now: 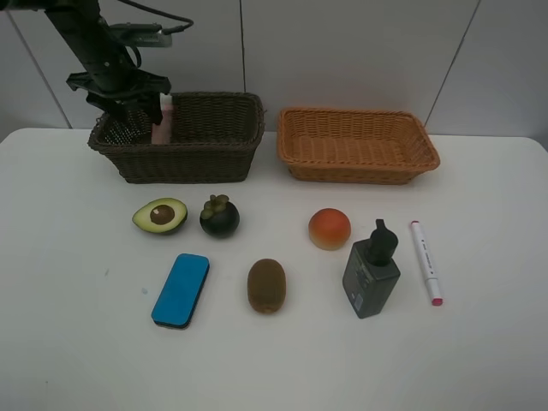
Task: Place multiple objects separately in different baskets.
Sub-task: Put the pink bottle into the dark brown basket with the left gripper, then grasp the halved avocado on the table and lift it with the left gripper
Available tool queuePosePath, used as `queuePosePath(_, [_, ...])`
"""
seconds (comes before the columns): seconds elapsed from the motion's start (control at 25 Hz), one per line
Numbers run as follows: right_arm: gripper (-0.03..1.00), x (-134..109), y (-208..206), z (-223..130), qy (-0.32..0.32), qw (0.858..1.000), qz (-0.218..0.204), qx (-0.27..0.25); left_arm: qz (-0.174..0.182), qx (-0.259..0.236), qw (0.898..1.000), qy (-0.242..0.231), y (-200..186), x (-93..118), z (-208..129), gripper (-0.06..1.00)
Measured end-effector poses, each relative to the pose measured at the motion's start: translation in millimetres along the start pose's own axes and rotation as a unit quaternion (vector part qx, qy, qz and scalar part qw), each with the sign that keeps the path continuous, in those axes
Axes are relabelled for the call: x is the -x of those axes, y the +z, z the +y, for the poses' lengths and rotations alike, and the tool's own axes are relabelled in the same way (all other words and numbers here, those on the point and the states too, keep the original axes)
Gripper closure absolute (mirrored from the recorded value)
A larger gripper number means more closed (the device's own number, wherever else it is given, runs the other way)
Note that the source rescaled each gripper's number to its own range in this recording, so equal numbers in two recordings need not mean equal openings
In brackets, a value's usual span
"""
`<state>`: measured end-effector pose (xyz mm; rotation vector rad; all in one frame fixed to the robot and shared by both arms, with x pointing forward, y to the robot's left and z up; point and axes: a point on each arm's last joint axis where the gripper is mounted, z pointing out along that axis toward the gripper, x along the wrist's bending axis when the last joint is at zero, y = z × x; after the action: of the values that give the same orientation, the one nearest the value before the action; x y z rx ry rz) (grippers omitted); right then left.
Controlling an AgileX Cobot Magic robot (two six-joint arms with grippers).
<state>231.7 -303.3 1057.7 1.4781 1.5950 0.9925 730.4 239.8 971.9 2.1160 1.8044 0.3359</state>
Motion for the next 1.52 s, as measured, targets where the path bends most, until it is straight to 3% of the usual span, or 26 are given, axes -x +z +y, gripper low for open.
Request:
queuePosePath(0.04, [-0.03, 0.0, 0.0, 0.0, 0.000, 1.000, 0.000, 0.000, 0.001, -0.001, 1.000, 0.002, 0.0, -0.2, -0.1, 0.11])
queuePosePath(0.16, [-0.03, 0.0, 0.0, 0.0, 0.000, 1.000, 0.000, 0.000, 0.005, -0.002, 1.000, 0.005, -2.7, -0.8, 0.3, 0.04])
queuePosePath(0.36, [-0.03, 0.0, 0.0, 0.0, 0.000, 1.000, 0.000, 0.000, -0.001, -0.046, 0.999, -0.003, -30.7, 1.5, 5.3, 0.03])
queuePosePath(0.56, [-0.03, 0.0, 0.0, 0.0, 0.000, 1.000, 0.000, 0.000, -0.027, -0.013, 1.000, 0.005, -74.4, 8.6, 15.5, 0.02])
queuePosePath(0.8, [-0.03, 0.0, 0.0, 0.0, 0.000, 1.000, 0.000, 0.000, -0.055, -0.027, 0.997, 0.056, -114.7, 17.5, -17.8, 0.02])
queuePosePath(1.0, [-0.03, 0.0, 0.0, 0.0, 0.000, 1.000, 0.000, 0.000, -0.079, -0.053, 0.983, 0.160, -134.7, 51.5, -58.3, 0.02])
queuePosePath(1.24, [-0.03, 0.0, 0.0, 0.0, 0.000, 1.000, 0.000, 0.000, -0.085, -0.111, 0.960, 0.241, -117.7, 100.3, -91.2, 0.02])
queuePosePath(1.4, [-0.03, 0.0, 0.0, 0.0, 0.000, 1.000, 0.000, 0.000, -0.065, -0.154, 0.947, 0.275, -102.1, 106.9, -111.9, 0.02])
queuePosePath(1.52, [-0.03, 0.0, 0.0, 0.0, 0.000, 1.000, 0.000, 0.000, -0.057, -0.165, 0.944, 0.281, -90.2, 103.4, -122.5, 0.02])
